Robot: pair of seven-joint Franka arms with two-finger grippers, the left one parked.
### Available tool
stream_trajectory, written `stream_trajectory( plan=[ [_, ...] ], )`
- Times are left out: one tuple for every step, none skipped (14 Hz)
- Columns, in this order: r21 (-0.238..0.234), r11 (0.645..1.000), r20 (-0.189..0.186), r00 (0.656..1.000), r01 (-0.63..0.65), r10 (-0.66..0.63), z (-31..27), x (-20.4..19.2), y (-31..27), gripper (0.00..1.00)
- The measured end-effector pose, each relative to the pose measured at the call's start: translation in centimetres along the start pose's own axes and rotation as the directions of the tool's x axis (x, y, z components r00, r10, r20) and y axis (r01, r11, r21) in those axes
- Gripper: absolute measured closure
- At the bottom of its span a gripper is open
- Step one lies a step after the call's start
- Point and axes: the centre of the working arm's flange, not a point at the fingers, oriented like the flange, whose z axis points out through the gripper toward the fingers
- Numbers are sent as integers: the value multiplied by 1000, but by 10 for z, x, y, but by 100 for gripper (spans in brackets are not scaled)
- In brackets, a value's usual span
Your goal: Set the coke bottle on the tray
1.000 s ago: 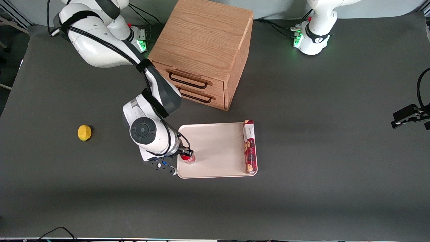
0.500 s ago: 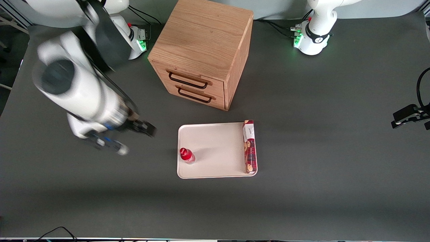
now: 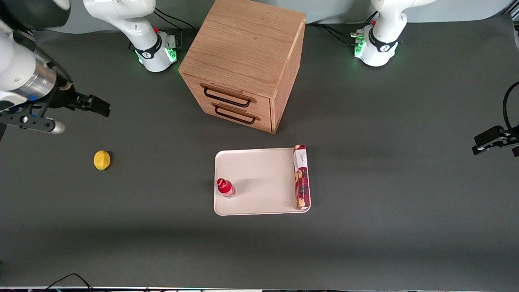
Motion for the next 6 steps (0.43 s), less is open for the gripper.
stream_trajectory(
  plan=[
    [6, 1000, 5, 1000, -9, 9, 23, 2, 17, 0],
    [9, 1000, 8, 1000, -15, 15, 41, 0, 25, 0],
    [9, 1000, 10, 1000, -15, 15, 51, -4, 27, 0],
    [12, 1000, -3, 1000, -10, 10, 50, -7, 25, 0],
    [20, 1000, -27, 1000, -4, 5, 40, -10, 22, 0],
    [31, 1000, -54, 999, 0, 2, 27, -12, 20, 0]
  ],
)
